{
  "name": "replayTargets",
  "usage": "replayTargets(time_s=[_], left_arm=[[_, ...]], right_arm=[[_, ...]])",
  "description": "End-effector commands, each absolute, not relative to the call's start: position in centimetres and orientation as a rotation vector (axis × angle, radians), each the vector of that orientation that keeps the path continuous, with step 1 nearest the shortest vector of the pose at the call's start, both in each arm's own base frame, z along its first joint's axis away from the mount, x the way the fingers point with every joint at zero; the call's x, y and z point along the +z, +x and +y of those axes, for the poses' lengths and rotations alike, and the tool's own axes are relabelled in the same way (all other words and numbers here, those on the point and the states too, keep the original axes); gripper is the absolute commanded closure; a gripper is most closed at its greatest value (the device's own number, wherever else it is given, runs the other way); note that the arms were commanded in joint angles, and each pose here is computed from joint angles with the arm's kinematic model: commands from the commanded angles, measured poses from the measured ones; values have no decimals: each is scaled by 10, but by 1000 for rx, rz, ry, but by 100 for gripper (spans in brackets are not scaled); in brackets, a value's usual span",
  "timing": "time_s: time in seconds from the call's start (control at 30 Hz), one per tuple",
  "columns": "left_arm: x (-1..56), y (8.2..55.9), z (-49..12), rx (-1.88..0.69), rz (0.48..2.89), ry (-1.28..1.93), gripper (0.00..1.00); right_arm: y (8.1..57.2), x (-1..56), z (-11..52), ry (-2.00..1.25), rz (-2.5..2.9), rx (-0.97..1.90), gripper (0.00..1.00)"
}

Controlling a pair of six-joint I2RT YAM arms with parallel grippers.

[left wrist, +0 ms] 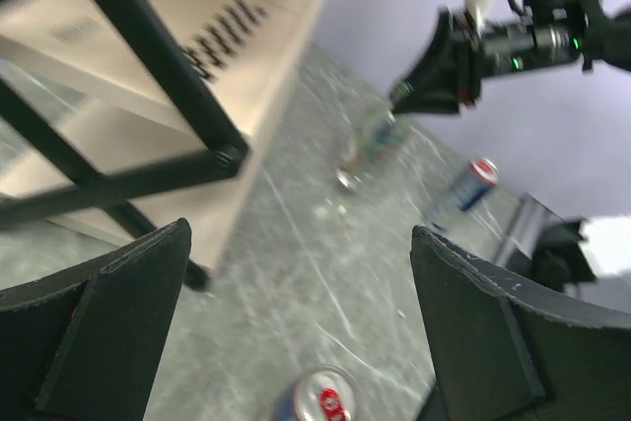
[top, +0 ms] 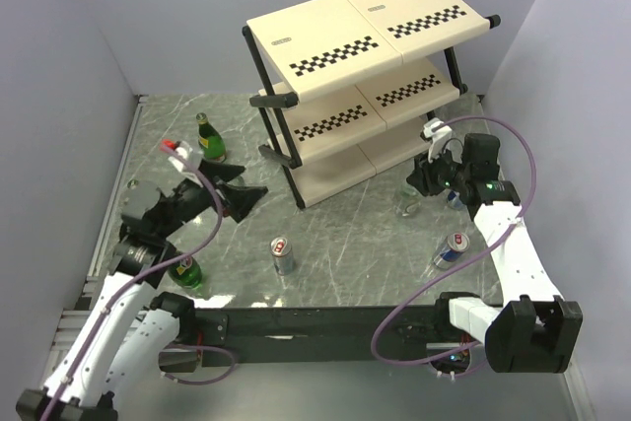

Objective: Place and organize the beverage onto the shelf
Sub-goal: Pick up the drink from the center of the board.

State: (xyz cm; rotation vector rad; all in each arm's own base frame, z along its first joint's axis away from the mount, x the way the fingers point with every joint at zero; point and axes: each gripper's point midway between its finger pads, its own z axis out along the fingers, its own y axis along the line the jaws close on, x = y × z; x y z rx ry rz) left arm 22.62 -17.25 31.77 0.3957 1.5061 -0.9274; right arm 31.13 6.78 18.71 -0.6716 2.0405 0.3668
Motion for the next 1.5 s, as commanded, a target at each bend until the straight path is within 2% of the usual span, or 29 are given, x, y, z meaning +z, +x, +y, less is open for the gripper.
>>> replayTargets(time_s=[0.0,0.33,0.83,1.47], left_arm=[[333,210,-199,-1053,1471,498,0],[318,191,-259,-1091,1526,559,1],[267,201,-369,-974,1588,683,2],[232,225,-444,-1008,1568,745,0]], right_arm=[[332,254,76,-661,1828,355,100],[326,256,82,-580,1830,400,100],[311,267,94,-538,1833,405,100],[272,310,118,-497,1827,529,100]])
